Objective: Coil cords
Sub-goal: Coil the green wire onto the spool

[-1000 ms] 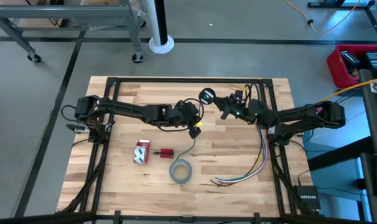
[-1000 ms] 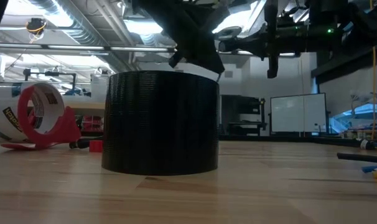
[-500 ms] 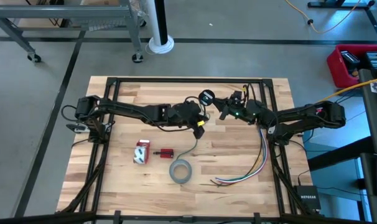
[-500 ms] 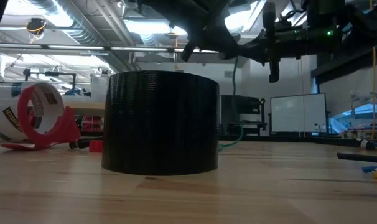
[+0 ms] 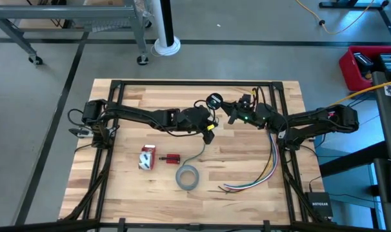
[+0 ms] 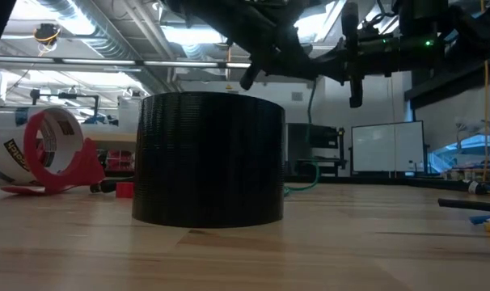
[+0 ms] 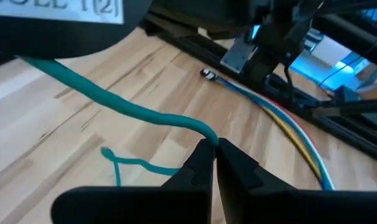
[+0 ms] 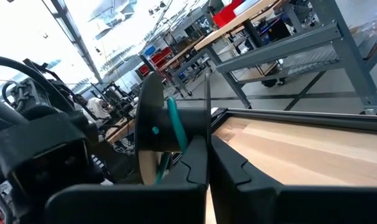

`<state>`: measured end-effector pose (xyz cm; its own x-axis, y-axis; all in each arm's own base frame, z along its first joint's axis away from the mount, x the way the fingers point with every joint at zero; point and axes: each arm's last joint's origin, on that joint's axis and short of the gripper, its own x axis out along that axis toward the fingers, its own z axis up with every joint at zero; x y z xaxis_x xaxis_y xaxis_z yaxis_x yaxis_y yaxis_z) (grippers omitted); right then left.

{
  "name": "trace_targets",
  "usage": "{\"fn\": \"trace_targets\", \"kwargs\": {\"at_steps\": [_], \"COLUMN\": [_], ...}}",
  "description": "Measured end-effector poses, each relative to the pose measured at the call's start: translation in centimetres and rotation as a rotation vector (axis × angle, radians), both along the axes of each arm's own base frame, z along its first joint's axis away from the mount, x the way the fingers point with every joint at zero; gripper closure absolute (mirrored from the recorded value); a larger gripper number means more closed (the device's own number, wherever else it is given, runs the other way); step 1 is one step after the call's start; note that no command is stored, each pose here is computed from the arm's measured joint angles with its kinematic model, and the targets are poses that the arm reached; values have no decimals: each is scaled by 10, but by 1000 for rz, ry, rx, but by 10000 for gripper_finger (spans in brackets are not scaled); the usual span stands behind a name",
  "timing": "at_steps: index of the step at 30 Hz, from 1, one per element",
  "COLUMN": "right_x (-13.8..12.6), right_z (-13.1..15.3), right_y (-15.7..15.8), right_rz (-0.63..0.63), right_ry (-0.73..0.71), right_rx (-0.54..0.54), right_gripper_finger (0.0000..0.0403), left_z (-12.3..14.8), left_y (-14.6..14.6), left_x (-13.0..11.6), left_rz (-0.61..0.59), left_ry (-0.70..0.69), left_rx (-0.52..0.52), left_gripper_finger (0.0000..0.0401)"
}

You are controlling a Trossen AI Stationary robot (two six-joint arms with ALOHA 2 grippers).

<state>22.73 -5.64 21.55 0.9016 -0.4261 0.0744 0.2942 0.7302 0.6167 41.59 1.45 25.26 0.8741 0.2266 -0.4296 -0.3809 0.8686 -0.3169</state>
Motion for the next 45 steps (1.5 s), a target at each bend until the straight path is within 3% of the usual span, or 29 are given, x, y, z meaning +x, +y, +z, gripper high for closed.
{"fn": "trace_targets", "kwargs": {"at_steps": [17, 33, 45], "right_x": [0, 1, 2], "right_z": [-1, -8, -13], "right_y": [0, 2, 4], "right_rz": [15, 75, 138], "right_ry": [12, 84, 137], "right_rx": [2, 16, 30], "right_gripper_finger": [401, 401, 401], "left_z": [16, 16, 22], "left_y": [7, 21, 27], "left_x": [6, 6, 6], "left_rz": [-17, 25, 16], "left_ry": [-177, -200, -259], "left_rx": [12, -70, -62], "left_gripper_finger": [401, 401, 401]}}
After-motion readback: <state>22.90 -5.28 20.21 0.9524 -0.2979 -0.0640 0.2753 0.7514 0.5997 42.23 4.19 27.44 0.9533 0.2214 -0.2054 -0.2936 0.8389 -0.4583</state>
